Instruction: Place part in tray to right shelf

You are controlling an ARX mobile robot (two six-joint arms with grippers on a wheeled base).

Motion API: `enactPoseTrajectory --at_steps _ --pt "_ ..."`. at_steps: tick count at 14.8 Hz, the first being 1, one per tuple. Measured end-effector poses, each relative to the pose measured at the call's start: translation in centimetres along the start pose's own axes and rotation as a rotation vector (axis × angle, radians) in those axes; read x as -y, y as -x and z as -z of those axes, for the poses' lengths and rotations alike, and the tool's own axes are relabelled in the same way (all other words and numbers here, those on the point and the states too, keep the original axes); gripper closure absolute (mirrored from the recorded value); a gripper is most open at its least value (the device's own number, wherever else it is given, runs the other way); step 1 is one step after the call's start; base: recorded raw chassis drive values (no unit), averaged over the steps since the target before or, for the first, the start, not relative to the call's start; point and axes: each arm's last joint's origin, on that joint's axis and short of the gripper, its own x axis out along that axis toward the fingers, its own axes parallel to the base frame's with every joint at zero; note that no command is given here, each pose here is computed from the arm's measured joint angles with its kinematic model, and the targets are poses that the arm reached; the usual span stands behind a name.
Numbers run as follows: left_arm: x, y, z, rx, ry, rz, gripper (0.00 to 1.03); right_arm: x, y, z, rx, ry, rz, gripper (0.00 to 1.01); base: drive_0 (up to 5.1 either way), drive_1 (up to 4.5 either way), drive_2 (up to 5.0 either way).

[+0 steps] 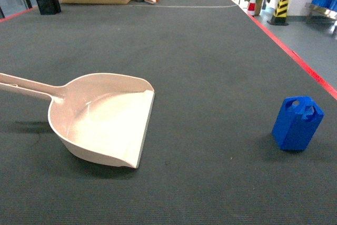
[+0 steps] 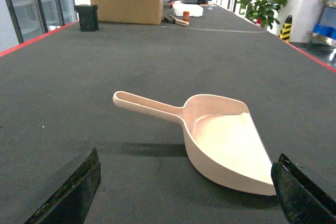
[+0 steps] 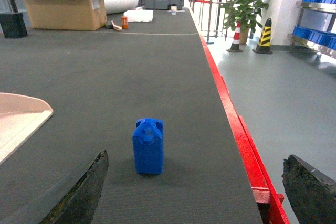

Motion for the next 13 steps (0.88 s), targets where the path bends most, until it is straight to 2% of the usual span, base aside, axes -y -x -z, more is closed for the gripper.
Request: enactPoseTrajectory --at_steps 7,8,9,10,13 --pt "0.0 0.0 0.1 -0.006 0.004 -0.008 0.05 0.0 0.0 0.0 0.000 0.000 0.000 0.03 0.0 0.00 0.0" --pt "0.3 -0.1 0.4 -0.104 0.050 -0.100 0.05 0.0 0.0 0.0 0.000 0.000 0.000 0.03 0.0 0.00 0.0" --pt "0.1 -0.4 0.4 -0.152 0.124 -0.181 0.05 0.0 0.0 0.0 0.001 0.000 0.000 0.03 0.0 0.00 0.0" --pt "-0.3 -0.9 0.4 -0.142 0.218 -0.226 0.05 0.0 0.0 0.0 0.001 0.000 0.000 0.03 0.0 0.00 0.0" --pt "-0.8 -4.1 0.2 -0.134 0.478 -0.113 0.05 0.0 0.0 0.0 0.000 0.000 0.000 0.03 0.0 0.00 0.0"
